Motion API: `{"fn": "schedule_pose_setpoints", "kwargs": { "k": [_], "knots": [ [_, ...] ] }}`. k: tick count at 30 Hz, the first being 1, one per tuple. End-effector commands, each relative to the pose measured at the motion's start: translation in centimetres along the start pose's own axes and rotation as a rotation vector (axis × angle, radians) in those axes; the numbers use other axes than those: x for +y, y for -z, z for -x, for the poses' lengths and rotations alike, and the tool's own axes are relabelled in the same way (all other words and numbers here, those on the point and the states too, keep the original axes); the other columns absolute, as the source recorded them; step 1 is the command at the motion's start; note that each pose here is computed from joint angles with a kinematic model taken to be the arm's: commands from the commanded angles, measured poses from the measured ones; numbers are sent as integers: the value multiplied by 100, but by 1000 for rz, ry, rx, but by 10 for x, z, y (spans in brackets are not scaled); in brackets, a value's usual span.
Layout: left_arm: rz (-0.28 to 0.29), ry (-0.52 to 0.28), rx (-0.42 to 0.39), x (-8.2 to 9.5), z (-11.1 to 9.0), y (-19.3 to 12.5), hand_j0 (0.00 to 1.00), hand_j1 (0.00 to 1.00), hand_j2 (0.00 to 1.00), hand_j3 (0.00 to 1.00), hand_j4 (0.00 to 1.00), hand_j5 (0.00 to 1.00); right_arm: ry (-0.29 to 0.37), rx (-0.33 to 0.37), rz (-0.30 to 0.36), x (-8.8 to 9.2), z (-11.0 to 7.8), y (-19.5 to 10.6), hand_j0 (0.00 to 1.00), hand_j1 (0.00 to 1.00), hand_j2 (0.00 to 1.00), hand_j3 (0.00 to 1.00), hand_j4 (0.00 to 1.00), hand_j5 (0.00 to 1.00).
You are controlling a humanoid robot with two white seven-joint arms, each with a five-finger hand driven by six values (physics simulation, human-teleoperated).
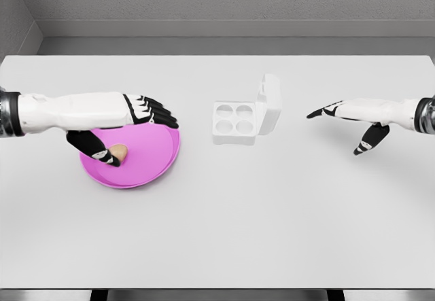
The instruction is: Pack egg into the box and close the box lid
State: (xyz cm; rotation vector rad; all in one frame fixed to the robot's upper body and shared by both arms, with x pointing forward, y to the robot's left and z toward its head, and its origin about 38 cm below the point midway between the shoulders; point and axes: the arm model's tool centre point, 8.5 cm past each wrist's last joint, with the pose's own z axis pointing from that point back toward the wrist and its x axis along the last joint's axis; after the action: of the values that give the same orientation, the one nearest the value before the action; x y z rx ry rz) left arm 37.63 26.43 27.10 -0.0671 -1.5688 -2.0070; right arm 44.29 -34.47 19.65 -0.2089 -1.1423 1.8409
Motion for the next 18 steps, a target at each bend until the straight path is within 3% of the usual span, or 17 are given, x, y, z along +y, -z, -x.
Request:
{"fn": "schedule_pose_setpoints", "kwargs": {
  "k": [1,3,5,6,9,11,18],
  "knots": [
    [3,-73,103,0,11,-1,100,100,100,100,100,100,3,0,4,-1,0,-1,100,100,100,100,100,100],
    [15,-98,136,-7,17,-3,100,100,100,100,100,100,3,0,4,-1,0,-1,100,100,100,100,100,100],
    [67,-7,221,-12,25,-3,100,100,100,100,100,100,-7,-10,17,-9,-4,2,100,100,100,100,100,100],
    [63,-11,234,-11,26,-4,100,100,100,100,100,100,-14,-16,25,-13,-7,3,100,100,100,100,100,100],
    [62,-13,251,-15,28,-10,100,100,100,100,100,100,5,21,40,-20,8,0,100,100,100,100,100,100],
    [84,9,277,-21,31,-12,100,100,100,100,100,100,6,25,45,-22,9,-1,100,100,100,100,100,100],
    [84,32,274,-20,30,-8,100,100,100,100,100,100,13,45,47,-22,15,-7,100,100,100,100,100,100]
  ]
}}
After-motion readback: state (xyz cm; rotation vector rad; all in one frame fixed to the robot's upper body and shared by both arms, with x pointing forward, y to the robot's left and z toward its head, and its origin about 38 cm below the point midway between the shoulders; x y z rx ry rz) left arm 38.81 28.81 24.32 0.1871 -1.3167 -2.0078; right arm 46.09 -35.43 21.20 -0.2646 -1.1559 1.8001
